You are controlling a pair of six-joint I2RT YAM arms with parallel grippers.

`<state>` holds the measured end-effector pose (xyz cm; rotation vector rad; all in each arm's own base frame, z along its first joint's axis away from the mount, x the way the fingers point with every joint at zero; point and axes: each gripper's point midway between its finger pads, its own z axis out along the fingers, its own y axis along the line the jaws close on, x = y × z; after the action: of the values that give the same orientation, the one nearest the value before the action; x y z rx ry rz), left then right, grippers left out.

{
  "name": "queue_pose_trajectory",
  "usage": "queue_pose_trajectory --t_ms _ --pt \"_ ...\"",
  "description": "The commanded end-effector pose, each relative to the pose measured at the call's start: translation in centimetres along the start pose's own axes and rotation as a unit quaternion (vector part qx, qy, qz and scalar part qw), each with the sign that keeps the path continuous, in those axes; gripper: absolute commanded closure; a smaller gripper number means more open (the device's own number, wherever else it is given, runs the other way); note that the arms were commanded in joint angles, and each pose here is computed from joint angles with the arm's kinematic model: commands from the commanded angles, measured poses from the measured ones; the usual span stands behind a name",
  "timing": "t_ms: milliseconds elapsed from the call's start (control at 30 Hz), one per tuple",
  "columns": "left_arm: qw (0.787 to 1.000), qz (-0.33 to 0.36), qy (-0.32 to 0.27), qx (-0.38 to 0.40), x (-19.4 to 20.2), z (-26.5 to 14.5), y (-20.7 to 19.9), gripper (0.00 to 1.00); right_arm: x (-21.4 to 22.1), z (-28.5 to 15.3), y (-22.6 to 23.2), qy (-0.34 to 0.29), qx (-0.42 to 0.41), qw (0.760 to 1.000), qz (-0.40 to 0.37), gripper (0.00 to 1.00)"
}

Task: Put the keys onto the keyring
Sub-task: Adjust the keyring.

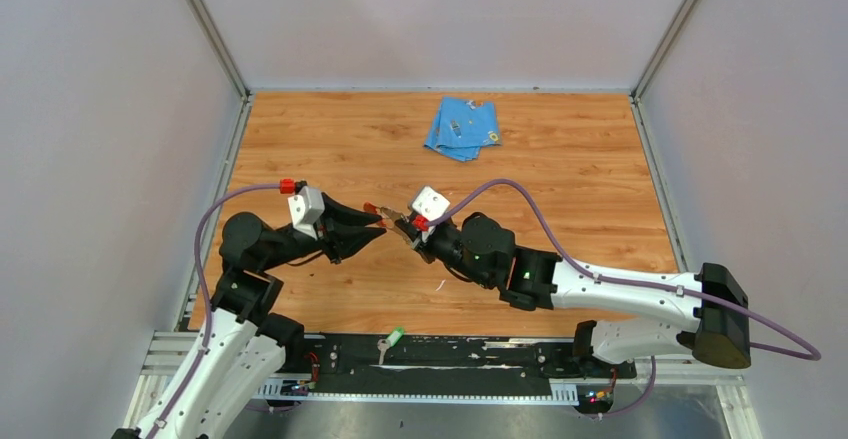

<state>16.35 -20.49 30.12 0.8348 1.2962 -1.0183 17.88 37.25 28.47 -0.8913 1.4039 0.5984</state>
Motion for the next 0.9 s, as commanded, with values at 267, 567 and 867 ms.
queue_pose_trajectory --t_ms 267,567,867 --pt "0.998 0.058 0.002 0.037 -0.8 0.2 -0.8 0.66 -0.7 0.2 1.5 -0.002 -0.029 1.000 -0.008 1.00" --pt "0.932 0.357 -0.029 0.053 -3.2 -0.4 -0.5 0.35 0.6 -0.8 4.1 0.046 -0.116 0.992 -0.031 1.00" --pt "0.908 0.379 0.085 0.156 2.6 -1.1 -1.0 0.51 0.0 -1.6 4.9 0.067 -0.155 0.985 -0.044 1.00"
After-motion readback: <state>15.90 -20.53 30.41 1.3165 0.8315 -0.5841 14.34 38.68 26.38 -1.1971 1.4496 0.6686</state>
